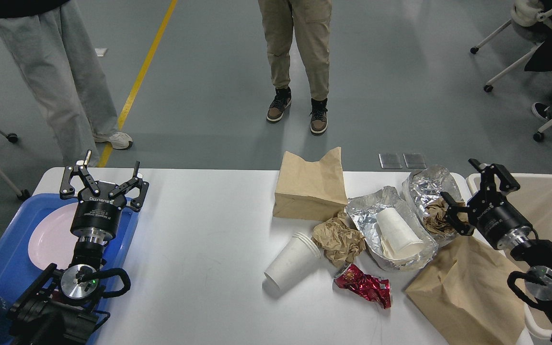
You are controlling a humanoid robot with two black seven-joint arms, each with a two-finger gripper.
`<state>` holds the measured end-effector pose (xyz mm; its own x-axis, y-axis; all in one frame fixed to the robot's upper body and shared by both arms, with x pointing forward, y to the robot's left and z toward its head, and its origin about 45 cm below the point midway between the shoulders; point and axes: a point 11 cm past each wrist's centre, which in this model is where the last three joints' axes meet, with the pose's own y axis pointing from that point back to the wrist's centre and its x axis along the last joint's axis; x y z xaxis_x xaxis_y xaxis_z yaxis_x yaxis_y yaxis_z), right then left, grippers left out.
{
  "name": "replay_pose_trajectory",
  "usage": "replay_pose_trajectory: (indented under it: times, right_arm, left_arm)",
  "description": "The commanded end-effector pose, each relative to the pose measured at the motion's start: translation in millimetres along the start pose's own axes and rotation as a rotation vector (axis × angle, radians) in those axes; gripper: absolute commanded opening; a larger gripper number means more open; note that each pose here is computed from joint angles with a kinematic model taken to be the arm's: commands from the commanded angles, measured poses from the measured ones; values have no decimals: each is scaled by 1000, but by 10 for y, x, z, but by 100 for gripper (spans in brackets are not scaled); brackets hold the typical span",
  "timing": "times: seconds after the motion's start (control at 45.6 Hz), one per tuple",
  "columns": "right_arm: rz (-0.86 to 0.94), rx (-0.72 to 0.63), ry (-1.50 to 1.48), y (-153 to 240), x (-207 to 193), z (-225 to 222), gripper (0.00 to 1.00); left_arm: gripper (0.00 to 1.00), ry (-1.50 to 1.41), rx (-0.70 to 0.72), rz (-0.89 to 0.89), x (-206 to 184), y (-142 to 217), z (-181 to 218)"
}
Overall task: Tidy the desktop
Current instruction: 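Lift the right gripper up and away from the bin edge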
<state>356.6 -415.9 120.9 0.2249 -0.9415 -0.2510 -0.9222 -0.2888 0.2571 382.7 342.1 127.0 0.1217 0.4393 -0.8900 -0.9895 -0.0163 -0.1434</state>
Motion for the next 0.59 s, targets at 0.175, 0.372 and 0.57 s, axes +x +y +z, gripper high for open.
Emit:
replay_pose_trajectory:
  times: [0.175, 0.372, 0.57]
  right_arm:
    - [-198, -377, 587, 23, 81, -720, 100]
    - [-362, -638, 867, 49, -60, -1437, 100]
    - [-574, -852, 993, 26, -624, -1855, 100]
  left_arm:
    - [96, 0, -1, 0, 0, 0, 1]
    - [96, 0, 1, 0, 0, 0, -2]
    - [96, 0, -1, 0, 0, 0, 1]
